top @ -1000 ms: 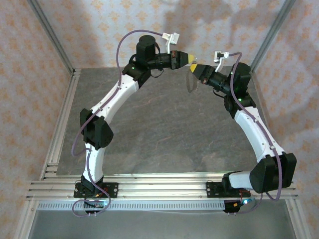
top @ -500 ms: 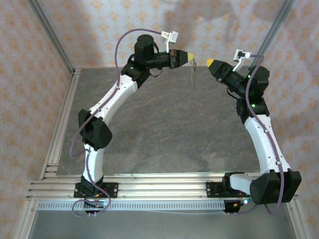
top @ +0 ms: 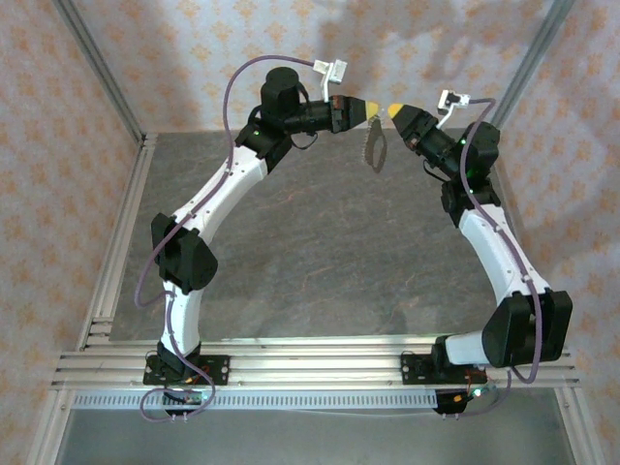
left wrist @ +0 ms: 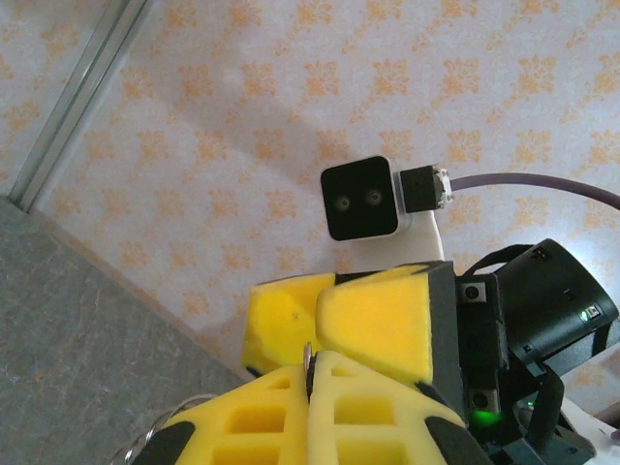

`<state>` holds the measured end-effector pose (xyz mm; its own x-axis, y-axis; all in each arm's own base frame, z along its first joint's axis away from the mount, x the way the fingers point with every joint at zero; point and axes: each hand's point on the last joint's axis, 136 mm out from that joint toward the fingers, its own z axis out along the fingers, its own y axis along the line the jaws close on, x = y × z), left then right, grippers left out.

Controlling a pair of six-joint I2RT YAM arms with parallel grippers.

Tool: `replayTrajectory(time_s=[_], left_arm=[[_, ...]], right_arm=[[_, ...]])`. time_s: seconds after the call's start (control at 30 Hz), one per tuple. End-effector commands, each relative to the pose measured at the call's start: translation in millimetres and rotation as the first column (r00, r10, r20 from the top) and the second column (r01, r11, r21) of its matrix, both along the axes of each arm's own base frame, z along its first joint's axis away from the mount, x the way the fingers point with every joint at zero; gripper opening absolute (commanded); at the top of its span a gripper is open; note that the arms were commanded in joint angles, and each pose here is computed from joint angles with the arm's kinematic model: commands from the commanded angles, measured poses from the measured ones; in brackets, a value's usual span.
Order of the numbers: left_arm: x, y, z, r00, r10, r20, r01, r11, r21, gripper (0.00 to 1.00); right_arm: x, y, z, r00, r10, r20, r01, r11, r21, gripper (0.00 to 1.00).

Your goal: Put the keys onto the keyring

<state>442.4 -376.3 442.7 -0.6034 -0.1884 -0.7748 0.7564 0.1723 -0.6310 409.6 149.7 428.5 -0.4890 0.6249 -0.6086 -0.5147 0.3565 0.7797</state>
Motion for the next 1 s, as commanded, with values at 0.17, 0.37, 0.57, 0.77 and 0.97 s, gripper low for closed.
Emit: replayTrajectory(time_s=[0.17, 0.37, 0.57, 0.77, 0.97], left_arm=[[-18.8, 7.4, 41.7, 0.995, -0.003, 0.101, 0.009, 0.998, -0.064, 0.0], [-20.4, 6.4, 41.7, 0.995, -0.008, 0.1, 0.015, 0.998, -0.064, 0.0], [-20.9, 5.7, 41.1, 0.995, -0.013, 0.099, 0.019, 0.998, -0.063, 0.0], [-21.3, 4.9, 42.3, 0.995, -0.012, 0.102, 0.018, 0.998, -0.065, 0.0], [-20.0, 4.4, 41.8, 0.995, -0.008, 0.098, 0.015, 0.998, -0.066, 0.0]], right_arm=[[-6.2, 12.0, 28.9, 0.995, 0.026, 0.099, -0.029, 0.999, 0.026, 0.3], [-3.4, 13.5, 29.2, 0.995, 0.028, 0.098, -0.031, 0.999, 0.03, 0.25], [-2.3, 17.2, 30.3, 0.994, 0.046, 0.1, -0.05, 0.998, 0.032, 0.21], [-5.0, 24.2, 29.8, 0.991, 0.081, 0.103, -0.084, 0.996, 0.025, 0.11], [-7.2, 26.9, 25.6, 0.99, 0.097, 0.1, -0.099, 0.995, 0.015, 0.0]])
